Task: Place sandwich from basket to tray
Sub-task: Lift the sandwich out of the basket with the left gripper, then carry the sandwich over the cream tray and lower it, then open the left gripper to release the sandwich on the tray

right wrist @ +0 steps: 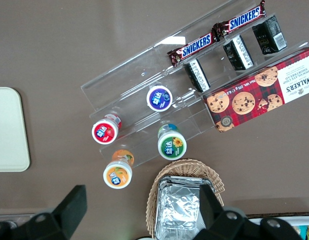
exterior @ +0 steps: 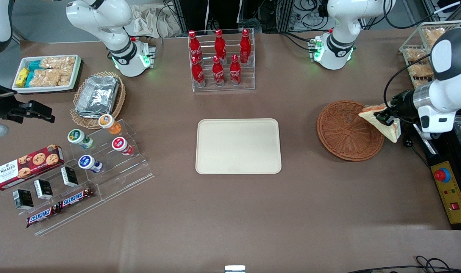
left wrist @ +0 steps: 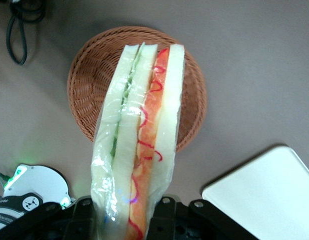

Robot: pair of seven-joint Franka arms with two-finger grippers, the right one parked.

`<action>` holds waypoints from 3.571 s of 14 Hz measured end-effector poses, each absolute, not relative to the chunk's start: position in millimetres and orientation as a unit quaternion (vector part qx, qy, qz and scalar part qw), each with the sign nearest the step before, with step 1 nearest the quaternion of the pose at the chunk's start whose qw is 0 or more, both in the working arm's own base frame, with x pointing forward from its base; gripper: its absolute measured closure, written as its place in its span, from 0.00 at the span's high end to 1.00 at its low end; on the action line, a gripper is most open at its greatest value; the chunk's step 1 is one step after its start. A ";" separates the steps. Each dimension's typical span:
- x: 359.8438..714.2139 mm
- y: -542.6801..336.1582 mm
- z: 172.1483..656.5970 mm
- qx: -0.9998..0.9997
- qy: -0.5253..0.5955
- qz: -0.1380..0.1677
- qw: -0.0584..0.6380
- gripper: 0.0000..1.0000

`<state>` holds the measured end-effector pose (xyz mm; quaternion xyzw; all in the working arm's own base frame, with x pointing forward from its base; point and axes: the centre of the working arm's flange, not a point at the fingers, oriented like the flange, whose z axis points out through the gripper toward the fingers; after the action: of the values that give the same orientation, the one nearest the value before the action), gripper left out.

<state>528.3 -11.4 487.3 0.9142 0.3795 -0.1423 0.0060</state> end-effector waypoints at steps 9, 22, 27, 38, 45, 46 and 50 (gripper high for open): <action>531.9 -181.2 472.4 0.971 0.193 -0.141 0.008 0.33; 522.1 -346.8 305.5 0.993 0.057 -0.105 -0.019 0.33; 516.3 -360.9 254.7 0.993 0.026 -0.107 -0.037 0.33; 504.9 -373.9 218.5 0.991 0.006 -0.122 -0.046 0.36; 520.0 -374.7 235.2 0.993 0.019 -0.106 -0.040 0.99; 526.1 -374.6 246.0 0.993 0.022 -0.104 -0.042 1.00; 551.5 -358.1 303.2 0.992 0.046 -0.100 -0.054 1.00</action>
<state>551.5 -358.1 303.2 0.9925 0.0459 -0.1000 -0.0539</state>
